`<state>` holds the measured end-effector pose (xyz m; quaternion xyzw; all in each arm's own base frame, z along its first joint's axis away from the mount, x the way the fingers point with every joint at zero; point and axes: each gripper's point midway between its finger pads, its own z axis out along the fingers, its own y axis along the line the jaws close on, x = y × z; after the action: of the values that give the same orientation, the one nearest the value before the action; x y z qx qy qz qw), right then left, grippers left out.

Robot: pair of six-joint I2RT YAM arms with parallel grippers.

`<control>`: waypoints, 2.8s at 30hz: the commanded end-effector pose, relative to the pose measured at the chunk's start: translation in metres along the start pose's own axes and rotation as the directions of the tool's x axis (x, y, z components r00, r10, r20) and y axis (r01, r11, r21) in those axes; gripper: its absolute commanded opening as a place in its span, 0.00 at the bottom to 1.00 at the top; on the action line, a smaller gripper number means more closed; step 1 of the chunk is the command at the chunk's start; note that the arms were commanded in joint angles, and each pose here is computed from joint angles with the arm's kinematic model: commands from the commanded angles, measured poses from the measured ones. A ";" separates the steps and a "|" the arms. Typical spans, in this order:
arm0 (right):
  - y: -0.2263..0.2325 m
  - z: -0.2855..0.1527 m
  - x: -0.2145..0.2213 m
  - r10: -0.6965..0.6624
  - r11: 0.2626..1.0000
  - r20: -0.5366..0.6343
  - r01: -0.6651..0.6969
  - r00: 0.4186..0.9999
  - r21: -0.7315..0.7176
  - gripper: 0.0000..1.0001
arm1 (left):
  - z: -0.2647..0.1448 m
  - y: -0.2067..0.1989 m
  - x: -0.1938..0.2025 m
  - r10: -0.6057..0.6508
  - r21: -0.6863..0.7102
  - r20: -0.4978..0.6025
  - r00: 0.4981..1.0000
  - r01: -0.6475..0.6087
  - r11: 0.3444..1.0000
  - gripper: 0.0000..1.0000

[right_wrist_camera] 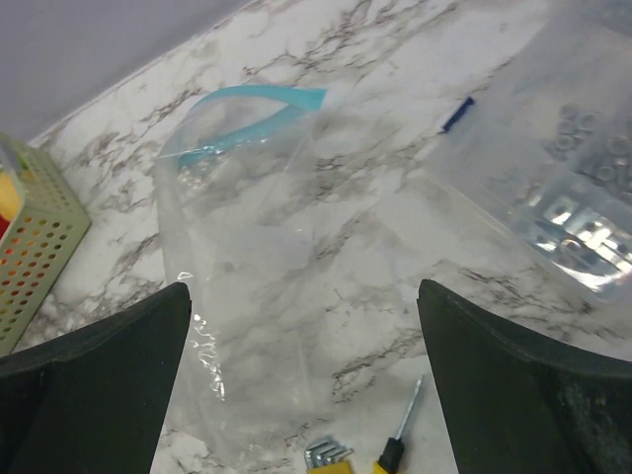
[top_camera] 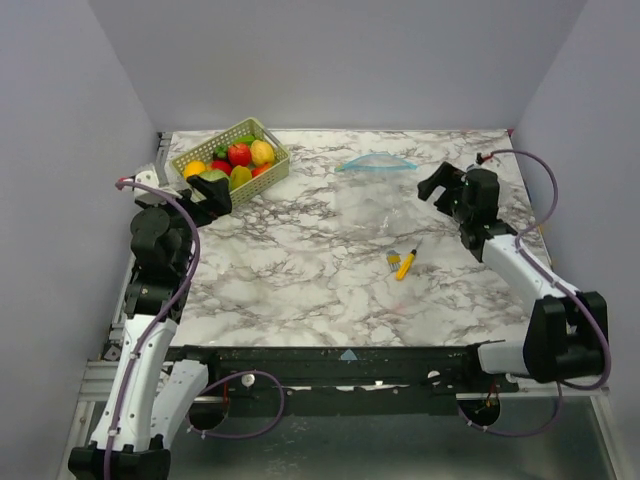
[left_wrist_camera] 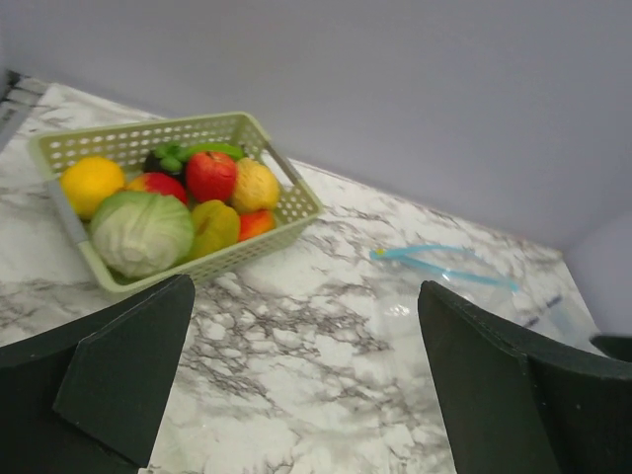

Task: Place the food in the zip-top bag and seal the zipper
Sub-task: Move the zipper food storage bag to the center of the board, then pick up the zipper food storage bag at the center of the board.

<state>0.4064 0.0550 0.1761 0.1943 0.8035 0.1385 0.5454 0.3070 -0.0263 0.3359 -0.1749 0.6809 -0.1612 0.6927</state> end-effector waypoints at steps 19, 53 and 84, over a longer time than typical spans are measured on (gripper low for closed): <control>0.098 0.082 0.082 -0.327 0.942 -0.279 0.288 0.903 -0.171 0.90 | -0.042 -0.131 0.109 0.320 0.616 -0.468 0.824 0.044 0.786 0.99; 0.167 -0.116 0.215 -0.775 0.138 0.114 0.342 0.622 -0.929 0.01 | -0.019 -0.114 0.161 0.347 0.524 -0.607 0.715 0.031 0.851 0.98; 0.159 -0.132 0.222 -0.764 0.146 0.075 0.285 0.641 -0.947 0.00 | -0.020 -0.108 0.275 0.222 0.310 -0.936 0.273 0.339 0.888 0.70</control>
<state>0.2384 0.2981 0.1036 -0.4831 0.7047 0.3744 0.3603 0.2982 -0.2401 0.1309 0.0913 0.9089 -0.3746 0.1586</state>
